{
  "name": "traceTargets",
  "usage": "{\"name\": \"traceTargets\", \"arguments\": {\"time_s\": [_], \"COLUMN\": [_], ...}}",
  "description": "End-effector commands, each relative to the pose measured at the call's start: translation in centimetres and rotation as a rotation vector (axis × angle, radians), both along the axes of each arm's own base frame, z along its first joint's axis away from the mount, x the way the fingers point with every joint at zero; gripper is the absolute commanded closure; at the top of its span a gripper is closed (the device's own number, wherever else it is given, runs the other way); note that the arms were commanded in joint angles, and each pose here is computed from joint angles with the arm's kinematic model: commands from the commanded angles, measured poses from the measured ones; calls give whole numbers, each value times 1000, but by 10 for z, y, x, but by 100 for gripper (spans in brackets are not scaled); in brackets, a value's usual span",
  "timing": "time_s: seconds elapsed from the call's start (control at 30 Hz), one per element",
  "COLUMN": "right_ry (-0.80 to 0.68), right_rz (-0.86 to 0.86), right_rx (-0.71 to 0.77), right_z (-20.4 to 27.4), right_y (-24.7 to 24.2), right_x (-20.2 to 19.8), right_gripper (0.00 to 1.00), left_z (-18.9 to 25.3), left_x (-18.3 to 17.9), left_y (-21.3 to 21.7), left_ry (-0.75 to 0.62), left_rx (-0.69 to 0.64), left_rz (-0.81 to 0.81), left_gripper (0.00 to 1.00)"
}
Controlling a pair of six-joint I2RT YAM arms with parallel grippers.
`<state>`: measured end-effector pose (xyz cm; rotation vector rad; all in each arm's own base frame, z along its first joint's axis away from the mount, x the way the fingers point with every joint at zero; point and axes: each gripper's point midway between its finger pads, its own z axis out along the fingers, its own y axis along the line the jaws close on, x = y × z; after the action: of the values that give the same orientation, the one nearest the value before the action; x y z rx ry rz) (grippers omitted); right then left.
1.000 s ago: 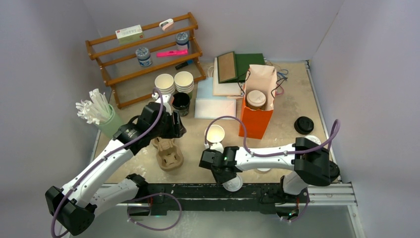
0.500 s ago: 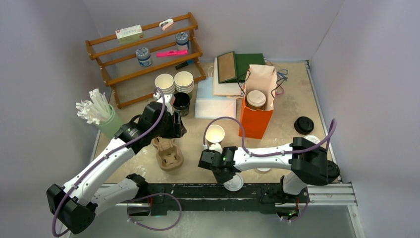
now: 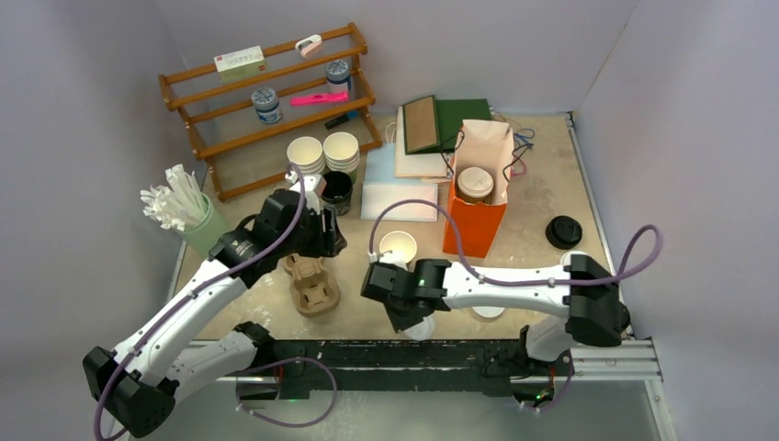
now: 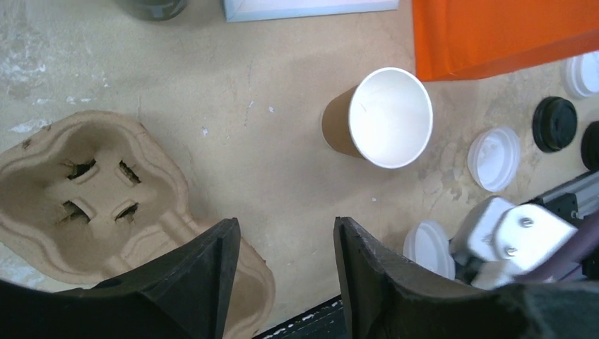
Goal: Pack the takeout coffee
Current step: Close the cup lid on the coffee cup.
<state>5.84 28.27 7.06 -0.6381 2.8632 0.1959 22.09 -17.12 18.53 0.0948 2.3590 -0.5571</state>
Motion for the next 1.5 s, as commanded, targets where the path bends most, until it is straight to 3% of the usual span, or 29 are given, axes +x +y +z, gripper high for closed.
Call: {"name": "traceTargets", "arguments": {"time_s": [0.0,0.13,0.17,0.37,0.57,0.73,1.0,1.17,1.47], "right_ry": [-73,-38,-8,42,94,143,192,238,301], "right_rz": [-36,-95,-124,-164,-96,-30,59,96,111], "right_rx": [137,266,321,562,688,854,1051,1149,1163], "right_z": [65,107,122,194,239,281,320,333,335], "right_y": [16,23,24,26,50,67,78,78,75], "right_x": [20,46,57,97,109,119,117,109,102], "right_gripper": [100,100,100,100,100,100,100,100,100], "left_z": [35,67,79,125,145,164,179,179,179], "left_x": [-5,-10,-11,-24,-46,-54,-68,-57,-50], "left_y": [-9,-15,-14,-5,-28,-34,-50,-42,-43], "left_ry": [-151,-319,-380,-810,-1039,-1231,-1253,-1262,-1285], "left_rx": [-70,-159,-189,-280,-236,-158,-197,-160,-102], "left_rz": [-124,-186,-185,-246,-527,-649,-790,-711,-722], "left_gripper": [44,38,29,19,15,13,10,9,8]}}
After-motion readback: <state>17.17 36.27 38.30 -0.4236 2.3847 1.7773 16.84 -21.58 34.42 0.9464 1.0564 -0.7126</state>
